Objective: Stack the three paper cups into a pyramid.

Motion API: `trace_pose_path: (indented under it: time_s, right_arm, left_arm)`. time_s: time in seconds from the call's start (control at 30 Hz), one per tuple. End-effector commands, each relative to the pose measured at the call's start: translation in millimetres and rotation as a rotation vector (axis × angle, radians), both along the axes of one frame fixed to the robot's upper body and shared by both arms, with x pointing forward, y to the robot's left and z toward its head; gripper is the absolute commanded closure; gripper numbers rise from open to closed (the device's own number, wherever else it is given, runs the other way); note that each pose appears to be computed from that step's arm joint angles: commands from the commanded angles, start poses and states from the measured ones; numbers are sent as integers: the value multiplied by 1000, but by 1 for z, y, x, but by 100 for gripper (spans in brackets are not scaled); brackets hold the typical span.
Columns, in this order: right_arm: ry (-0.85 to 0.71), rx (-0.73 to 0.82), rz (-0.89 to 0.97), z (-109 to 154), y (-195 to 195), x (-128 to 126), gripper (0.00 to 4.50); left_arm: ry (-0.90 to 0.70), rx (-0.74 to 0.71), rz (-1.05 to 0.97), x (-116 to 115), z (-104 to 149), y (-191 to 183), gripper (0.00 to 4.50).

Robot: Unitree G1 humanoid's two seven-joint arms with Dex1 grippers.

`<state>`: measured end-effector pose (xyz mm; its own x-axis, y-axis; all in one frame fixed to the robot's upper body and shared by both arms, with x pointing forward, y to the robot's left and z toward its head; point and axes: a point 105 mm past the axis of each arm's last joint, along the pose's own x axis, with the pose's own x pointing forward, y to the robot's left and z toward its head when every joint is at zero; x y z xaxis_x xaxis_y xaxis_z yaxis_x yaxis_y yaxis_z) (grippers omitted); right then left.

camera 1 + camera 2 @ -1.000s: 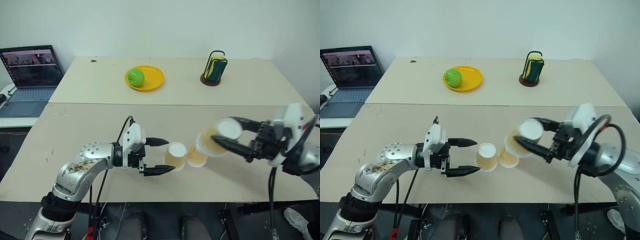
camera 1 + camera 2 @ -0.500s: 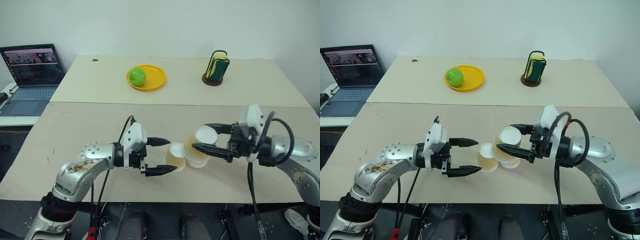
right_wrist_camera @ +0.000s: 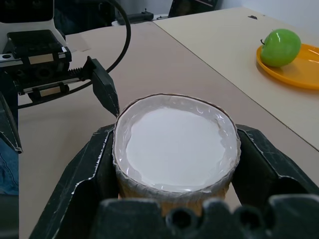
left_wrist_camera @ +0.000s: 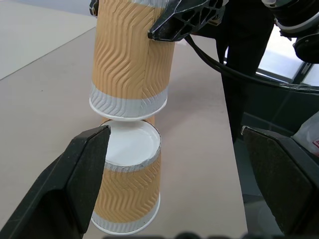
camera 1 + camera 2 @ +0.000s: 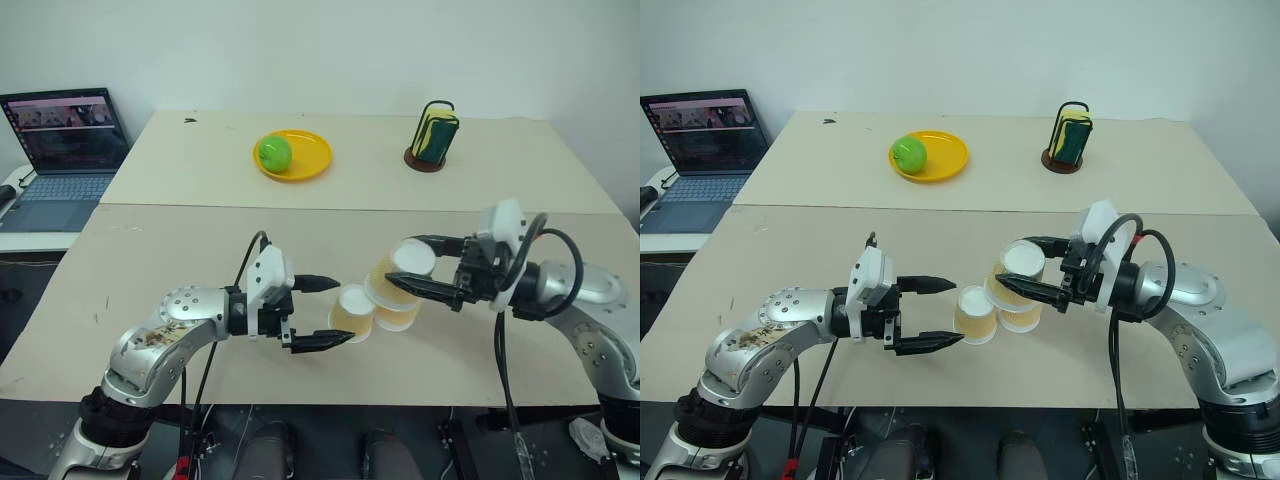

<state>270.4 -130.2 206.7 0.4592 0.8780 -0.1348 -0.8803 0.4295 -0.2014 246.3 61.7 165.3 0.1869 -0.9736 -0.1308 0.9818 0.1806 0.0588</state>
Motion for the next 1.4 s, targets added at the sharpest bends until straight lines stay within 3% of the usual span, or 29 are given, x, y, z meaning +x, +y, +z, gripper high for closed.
trace_pose_path:
  time_s: [0.03,0.43,0.47,0.5,0.57,0.97,1.4]
  right_arm:
    - [-57,2,16,10,2,-2,170]
    - [-47,-14,21,6,4,-3,170]
    - [-45,-10,20,7,4,-3,68]
    - [-46,-9,20,7,4,-3,63]
    - [-52,-12,12,7,4,-2,1]
    - [-61,-4,11,12,3,-4,1]
    - [-40,-7,27,18,0,-24,1]
  left_arm:
    - [-33,-19,-20,-5,11,-2,0]
    - [-33,-23,-15,-3,13,-2,0]
    - [-33,-23,-14,-3,13,-1,0]
    - [-33,-23,-14,-3,13,-1,0]
    - [-32,-22,-14,-4,12,-1,0]
    - [-31,-26,-13,-3,12,-2,0]
    - [-27,-32,-18,-4,11,-3,0]
